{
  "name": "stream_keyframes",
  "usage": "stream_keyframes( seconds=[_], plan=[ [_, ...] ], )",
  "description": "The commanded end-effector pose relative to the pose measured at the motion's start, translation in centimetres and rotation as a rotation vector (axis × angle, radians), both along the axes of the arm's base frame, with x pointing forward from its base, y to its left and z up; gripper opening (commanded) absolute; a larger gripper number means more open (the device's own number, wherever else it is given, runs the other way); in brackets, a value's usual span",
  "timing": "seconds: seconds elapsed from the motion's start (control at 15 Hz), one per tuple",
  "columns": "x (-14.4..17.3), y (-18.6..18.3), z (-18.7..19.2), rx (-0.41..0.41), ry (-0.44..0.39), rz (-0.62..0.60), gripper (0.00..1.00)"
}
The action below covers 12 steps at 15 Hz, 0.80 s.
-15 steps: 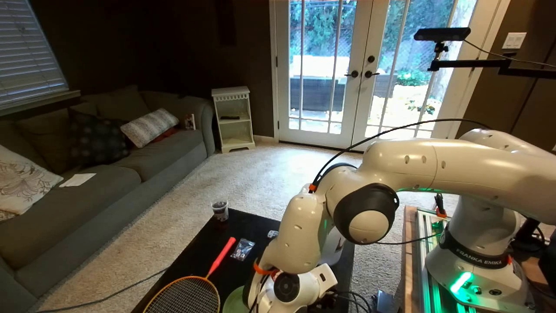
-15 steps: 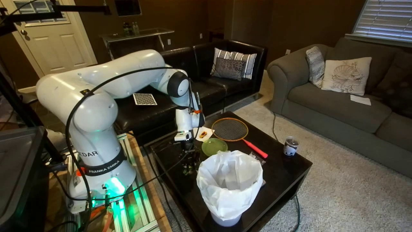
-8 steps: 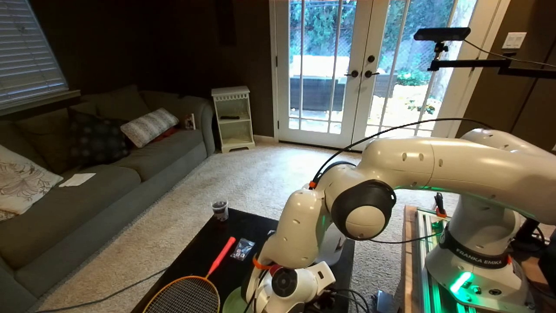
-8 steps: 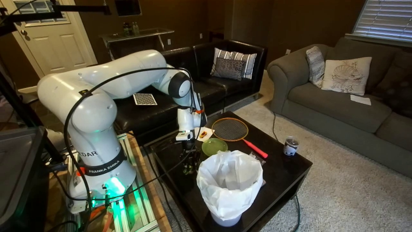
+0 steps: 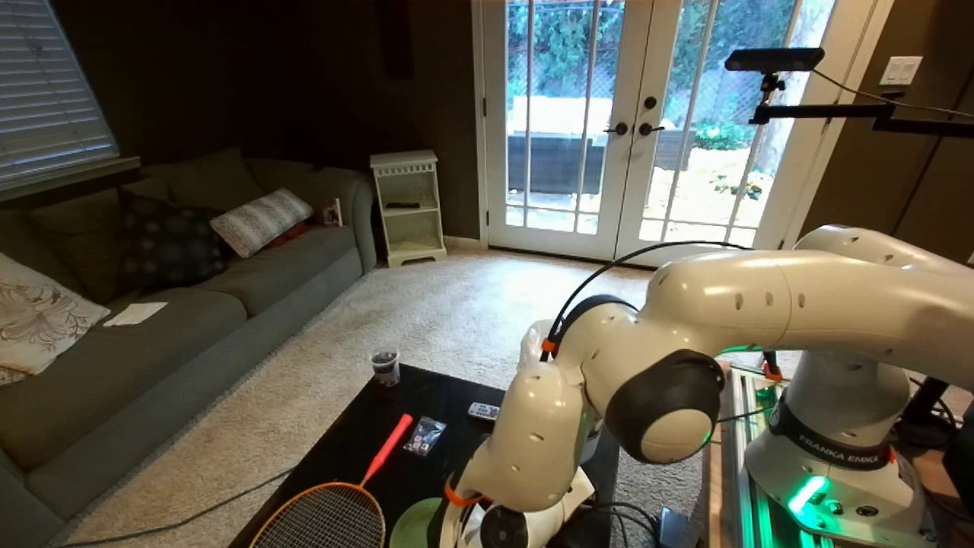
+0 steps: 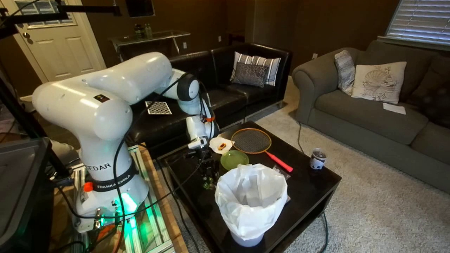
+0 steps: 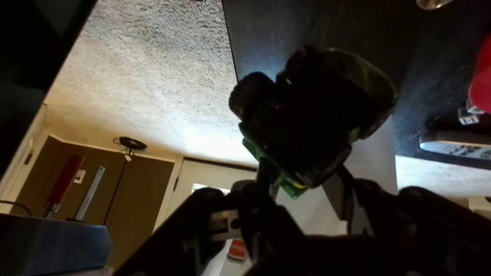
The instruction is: Pick up the green object and put it back down
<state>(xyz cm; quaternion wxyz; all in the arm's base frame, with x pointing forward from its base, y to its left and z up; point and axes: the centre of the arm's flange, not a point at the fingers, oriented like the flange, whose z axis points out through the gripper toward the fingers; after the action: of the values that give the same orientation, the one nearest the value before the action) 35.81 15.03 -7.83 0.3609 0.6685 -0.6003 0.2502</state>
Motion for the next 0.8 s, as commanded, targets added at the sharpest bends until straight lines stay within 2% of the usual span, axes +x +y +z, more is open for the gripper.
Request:
stream_keyframes(
  seconds=[0.0,0.27,0.4,0.73],
  plan=[
    [0.1,1.2,-1.9,-0.151,-0.014,0.089,0.13],
    [0.0,2.4,-2.3,-0.079,-0.025,0.198,0.13],
    [0.5,3.7,-2.7,0.066,-0.054,0.276,0.13],
    [2.4,6.6,-5.4,0.342,-0.071,0.395,0.13]
  ],
)
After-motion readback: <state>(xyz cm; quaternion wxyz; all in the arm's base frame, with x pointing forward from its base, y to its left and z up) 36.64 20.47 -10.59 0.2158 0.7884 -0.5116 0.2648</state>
